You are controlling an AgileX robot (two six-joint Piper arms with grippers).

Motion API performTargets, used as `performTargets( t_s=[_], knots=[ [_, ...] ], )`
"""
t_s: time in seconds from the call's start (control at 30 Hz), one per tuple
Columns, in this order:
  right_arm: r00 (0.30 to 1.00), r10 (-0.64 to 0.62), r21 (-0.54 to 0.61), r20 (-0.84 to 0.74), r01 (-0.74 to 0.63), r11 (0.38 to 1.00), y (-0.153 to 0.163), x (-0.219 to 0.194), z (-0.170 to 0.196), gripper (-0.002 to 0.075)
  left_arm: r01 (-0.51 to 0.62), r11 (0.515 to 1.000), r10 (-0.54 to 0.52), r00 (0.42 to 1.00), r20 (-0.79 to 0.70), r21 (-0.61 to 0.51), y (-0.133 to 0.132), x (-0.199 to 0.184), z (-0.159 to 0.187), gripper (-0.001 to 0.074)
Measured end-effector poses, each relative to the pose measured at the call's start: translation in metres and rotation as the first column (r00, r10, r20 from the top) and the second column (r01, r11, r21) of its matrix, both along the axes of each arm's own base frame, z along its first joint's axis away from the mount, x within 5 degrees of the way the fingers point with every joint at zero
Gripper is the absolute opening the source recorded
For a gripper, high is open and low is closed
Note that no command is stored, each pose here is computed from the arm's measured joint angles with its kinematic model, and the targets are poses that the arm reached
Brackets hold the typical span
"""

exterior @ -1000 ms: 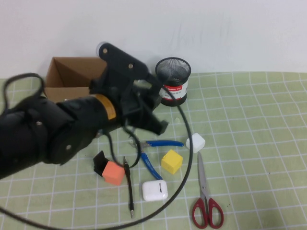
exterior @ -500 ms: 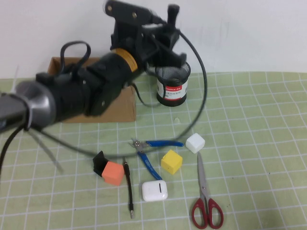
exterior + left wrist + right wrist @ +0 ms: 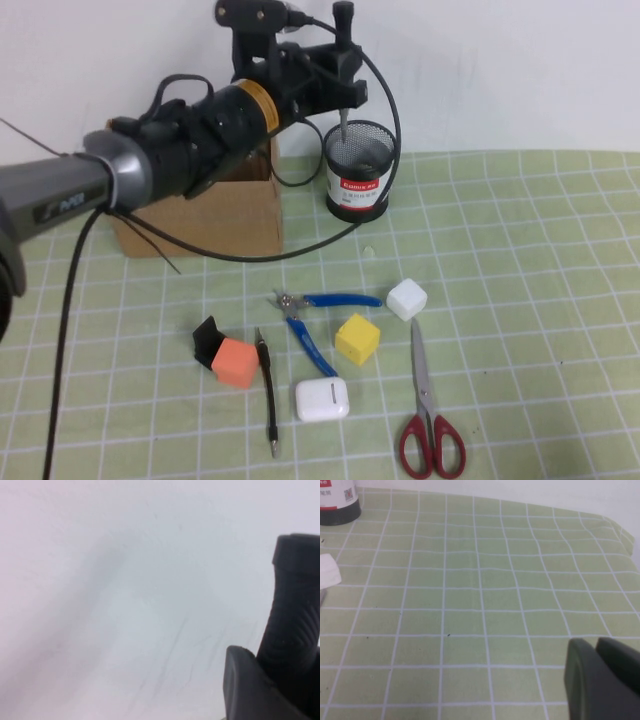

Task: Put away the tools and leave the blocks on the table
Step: Place the picked object into the round holder

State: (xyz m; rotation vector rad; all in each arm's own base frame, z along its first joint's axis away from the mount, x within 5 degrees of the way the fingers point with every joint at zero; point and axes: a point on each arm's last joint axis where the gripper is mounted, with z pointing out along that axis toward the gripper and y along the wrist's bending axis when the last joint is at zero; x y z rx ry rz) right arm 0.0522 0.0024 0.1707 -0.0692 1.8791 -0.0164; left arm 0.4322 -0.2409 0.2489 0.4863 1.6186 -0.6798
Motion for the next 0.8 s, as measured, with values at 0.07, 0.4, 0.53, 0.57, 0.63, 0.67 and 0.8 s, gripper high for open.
performTargets(
  t_s=[0.07,0.4,0.53,0.57,0.63,0.67,0.8],
  knots=[
    [1.000,0.000,0.000,0.000,0.000,1.000,0.000,0.000,0.000,-0.0011,0.012,1.000,-0.012,1.000,0.001,0.004,-0.002,0.003,-0.005,0.0174],
    [1.000,0.000,0.000,0.000,0.000,1.000,0.000,0.000,0.000,-0.0011,0.033,0.999,-0.032,0.999,-0.028,0.035,-0.005,0.014,-0.035,0.0174],
    [1.000,0.000,0.000,0.000,0.000,1.000,0.000,0.000,0.000,-0.0011,0.063,0.994,-0.062,0.998,-0.007,0.093,-0.006,0.013,-0.039,0.0174],
    [1.000,0.000,0.000,0.000,0.000,1.000,0.000,0.000,0.000,-0.0011,0.070,0.992,-0.070,0.998,-0.002,0.107,-0.006,0.013,-0.039,0.0174],
    [1.000,0.000,0.000,0.000,0.000,1.000,0.000,0.000,0.000,-0.0011,0.077,0.990,-0.078,0.997,0.004,0.116,-0.006,0.012,-0.039,0.0183],
    [1.000,0.000,0.000,0.000,0.000,1.000,0.000,0.000,0.000,-0.0011,0.079,0.989,-0.080,0.997,0.005,0.121,-0.006,0.012,-0.039,0.0200],
    [1.000,0.000,0.000,0.000,0.000,1.000,0.000,0.000,0.000,-0.0011,0.071,0.990,-0.071,0.997,-0.007,0.123,-0.006,0.013,-0.040,0.0328]
  ],
)
